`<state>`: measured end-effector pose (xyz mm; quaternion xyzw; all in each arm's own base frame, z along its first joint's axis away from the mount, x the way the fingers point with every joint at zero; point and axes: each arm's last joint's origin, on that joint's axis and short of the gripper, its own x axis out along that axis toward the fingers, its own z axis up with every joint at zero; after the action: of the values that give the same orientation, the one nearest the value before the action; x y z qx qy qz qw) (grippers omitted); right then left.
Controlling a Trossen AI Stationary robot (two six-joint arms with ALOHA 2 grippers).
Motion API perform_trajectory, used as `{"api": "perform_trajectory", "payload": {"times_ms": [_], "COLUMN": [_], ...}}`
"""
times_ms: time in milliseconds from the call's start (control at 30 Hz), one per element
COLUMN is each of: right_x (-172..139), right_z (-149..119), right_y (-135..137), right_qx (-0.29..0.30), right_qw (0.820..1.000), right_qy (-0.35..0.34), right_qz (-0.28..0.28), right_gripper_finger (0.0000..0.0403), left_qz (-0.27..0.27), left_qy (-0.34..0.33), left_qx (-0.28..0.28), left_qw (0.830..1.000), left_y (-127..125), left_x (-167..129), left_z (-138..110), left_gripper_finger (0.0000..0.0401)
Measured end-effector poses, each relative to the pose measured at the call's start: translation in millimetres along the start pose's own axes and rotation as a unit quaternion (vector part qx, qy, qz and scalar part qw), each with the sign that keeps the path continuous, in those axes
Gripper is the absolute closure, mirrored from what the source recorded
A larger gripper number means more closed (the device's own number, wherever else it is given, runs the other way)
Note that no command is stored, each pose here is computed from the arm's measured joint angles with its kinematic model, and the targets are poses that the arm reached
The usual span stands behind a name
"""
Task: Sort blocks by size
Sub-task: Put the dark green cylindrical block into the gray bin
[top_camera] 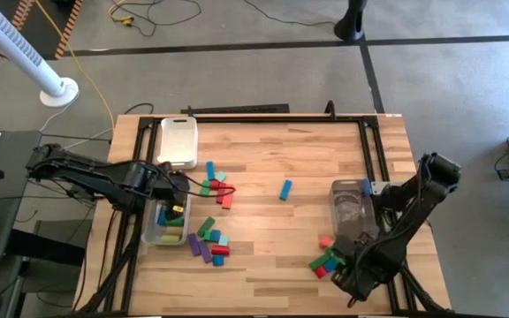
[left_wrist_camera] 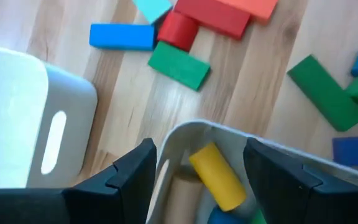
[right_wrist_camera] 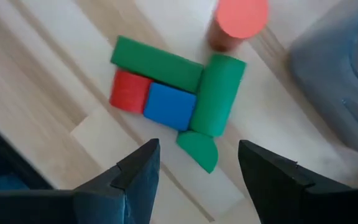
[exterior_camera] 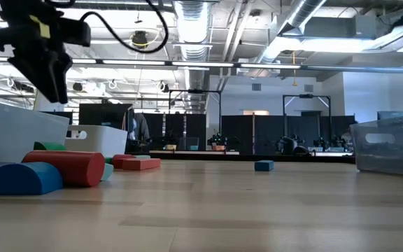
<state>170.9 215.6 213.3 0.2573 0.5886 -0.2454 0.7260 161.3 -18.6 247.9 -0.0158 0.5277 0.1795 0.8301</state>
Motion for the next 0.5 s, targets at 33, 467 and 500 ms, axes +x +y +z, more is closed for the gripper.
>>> {"api": "perform_trajectory", "payload": {"times_ms": [33, 467, 500], "right_x": [3.8, 45.2, 45.4], "right_z": [-0.7, 24.2, 25.2], "right_y": [0.1, 3.8, 3.6], "right_qx": [0.007, 0.039, 0.041], "right_qw": [1.0, 0.998, 0.998], "right_qy": [-0.001, -0.005, -0.002], "right_qz": [-0.005, -0.057, -0.057], "right_gripper_finger": [0.0157, 0.0157, 0.0157], "left_qz": [-0.001, -0.006, -0.006], "left_qy": [-0.003, -0.015, -0.015], "left_qx": [0.0, 0.004, 0.004], "left_qw": [1.0, 1.0, 1.0], "left_y": [-0.2, -1.1, -1.1], "left_x": [-0.4, -1.0, -1.0], "left_z": [0.8, 3.4, 3.4], "left_gripper_finger": [0.017, 0.017, 0.017]}}
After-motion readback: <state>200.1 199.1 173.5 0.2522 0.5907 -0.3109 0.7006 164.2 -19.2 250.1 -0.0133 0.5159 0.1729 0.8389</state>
